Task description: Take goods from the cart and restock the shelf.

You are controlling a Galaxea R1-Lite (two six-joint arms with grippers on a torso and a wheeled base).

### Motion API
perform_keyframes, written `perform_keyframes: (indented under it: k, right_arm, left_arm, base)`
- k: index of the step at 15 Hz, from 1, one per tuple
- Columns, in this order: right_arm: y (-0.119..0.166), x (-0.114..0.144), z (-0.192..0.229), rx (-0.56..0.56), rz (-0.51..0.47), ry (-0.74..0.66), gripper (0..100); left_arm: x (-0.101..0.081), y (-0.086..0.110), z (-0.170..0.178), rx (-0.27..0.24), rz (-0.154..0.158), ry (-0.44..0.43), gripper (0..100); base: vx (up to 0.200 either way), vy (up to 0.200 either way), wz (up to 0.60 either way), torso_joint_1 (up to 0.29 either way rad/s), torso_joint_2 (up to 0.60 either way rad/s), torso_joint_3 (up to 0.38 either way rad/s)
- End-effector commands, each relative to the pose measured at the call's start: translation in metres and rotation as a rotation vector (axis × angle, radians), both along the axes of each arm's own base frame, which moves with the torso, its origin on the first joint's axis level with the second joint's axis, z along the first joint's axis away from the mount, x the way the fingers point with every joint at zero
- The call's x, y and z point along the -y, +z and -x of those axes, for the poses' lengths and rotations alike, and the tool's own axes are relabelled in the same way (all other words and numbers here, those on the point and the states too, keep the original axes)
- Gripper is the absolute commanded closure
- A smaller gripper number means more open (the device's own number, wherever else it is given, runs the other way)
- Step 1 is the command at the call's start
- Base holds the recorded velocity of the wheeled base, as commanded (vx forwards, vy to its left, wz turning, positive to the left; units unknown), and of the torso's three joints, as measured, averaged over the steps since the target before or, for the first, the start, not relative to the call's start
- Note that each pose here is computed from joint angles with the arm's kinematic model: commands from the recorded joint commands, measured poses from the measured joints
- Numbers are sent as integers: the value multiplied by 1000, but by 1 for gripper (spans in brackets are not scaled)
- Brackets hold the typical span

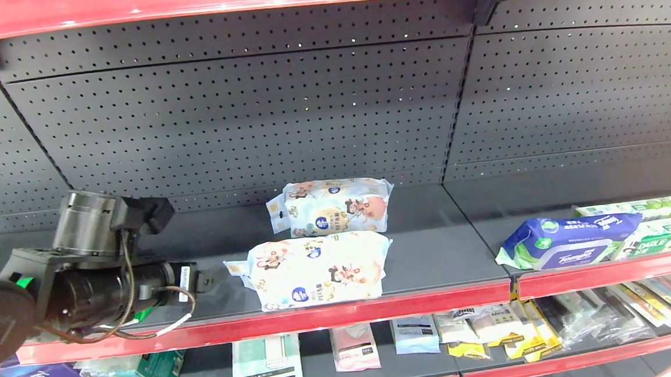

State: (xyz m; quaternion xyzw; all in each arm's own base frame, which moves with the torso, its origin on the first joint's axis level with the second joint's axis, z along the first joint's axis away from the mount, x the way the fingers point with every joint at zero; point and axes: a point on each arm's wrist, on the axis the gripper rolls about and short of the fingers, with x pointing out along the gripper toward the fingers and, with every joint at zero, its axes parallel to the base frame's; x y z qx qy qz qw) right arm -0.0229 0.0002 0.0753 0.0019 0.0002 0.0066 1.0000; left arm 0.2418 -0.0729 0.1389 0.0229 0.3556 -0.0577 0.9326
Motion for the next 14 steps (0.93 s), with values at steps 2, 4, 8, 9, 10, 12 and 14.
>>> perform_keyframes:
  k: [2, 4, 8, 9, 10, 12, 14]
  right_arm:
    - [0, 0, 0, -1, -1, 1, 0]
    - [0, 0, 0, -1, -1, 1, 0]
    - [0, 0, 0, -1, 1, 1, 0]
    - [0, 0, 0, -1, -1, 1, 0]
    - [0, 0, 0, -1, -1, 2, 0]
    - [0, 0, 0, -1, 1, 1, 0]
    - [0, 0, 0, -1, -1, 1, 0]
  left_arm:
    - [19, -18, -11, -36, -18, -53, 0]
    - [23, -21, -17, -40, -19, -57, 0]
    - [26, -17, -24, -21, -13, -59, 0]
    - [26, -17, -25, -20, -11, -60, 0]
    - [26, -17, -25, -20, -11, -60, 0]
    - [28, -17, -28, -18, -7, -63, 0]
    - [29, -17, -32, -17, -5, -66, 0]
  base:
    - [0, 0, 0, 0, 0, 0]
    - [0, 0, 0, 0, 0, 0]
    - [0, 0, 0, 0, 0, 0]
    - [0, 0, 0, 0, 0, 0]
    - [0, 0, 0, 0, 0, 0]
    - [0, 0, 0, 0, 0, 0]
    - [0, 0, 0, 0, 0, 0]
